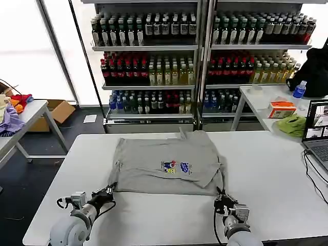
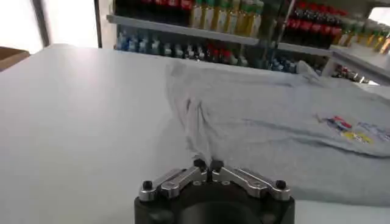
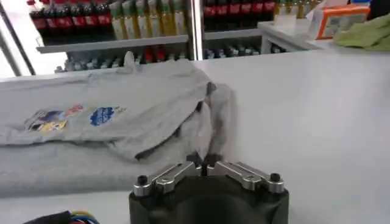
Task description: Fold and organize the clothes.
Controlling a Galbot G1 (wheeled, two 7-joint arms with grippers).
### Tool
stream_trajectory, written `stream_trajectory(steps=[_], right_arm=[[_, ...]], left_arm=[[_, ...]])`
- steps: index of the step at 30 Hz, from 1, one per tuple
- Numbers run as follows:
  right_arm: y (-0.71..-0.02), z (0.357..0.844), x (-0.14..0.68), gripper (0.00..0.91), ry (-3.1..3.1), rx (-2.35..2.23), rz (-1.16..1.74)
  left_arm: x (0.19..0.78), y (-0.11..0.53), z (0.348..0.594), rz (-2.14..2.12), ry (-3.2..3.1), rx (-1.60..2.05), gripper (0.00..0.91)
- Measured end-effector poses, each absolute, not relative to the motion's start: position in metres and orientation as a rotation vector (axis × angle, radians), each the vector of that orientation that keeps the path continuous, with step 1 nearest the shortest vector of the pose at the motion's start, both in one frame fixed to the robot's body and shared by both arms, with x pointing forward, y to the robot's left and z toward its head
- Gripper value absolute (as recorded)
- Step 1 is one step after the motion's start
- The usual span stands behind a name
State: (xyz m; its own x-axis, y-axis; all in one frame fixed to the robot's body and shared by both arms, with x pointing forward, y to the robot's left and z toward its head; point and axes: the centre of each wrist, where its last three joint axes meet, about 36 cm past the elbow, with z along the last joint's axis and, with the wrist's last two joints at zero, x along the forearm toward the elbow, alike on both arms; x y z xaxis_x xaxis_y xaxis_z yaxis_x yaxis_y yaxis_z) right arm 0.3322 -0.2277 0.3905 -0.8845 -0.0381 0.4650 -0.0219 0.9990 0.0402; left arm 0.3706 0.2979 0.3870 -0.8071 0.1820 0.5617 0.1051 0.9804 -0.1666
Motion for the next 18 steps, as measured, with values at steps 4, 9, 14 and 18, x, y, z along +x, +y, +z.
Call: stream_trajectory(steps=[4,9,14,18], right_arm=[[-0.234,0.395,0.320,0.000,-2.653,0.075,-0.022],[-0.240,0.403,0.298,0.000,-2.646,0.102,-0.009],[-0.242,0.409,0.272,0.000,-2.621,0.118,0.010],[-0.243,0.411,0.253,0.000,-2.595,0.128,0.018]], left_arm=[[0.351,0.296,0.388,0.171,-2.504,-0.186,0.020],[0.320,0.291,0.392,0.190,-2.485,-0.172,0.010],[0.286,0.283,0.398,0.199,-2.455,-0.162,0.010],[0.260,0.281,0.404,0.180,-2.427,-0.150,0.020]])
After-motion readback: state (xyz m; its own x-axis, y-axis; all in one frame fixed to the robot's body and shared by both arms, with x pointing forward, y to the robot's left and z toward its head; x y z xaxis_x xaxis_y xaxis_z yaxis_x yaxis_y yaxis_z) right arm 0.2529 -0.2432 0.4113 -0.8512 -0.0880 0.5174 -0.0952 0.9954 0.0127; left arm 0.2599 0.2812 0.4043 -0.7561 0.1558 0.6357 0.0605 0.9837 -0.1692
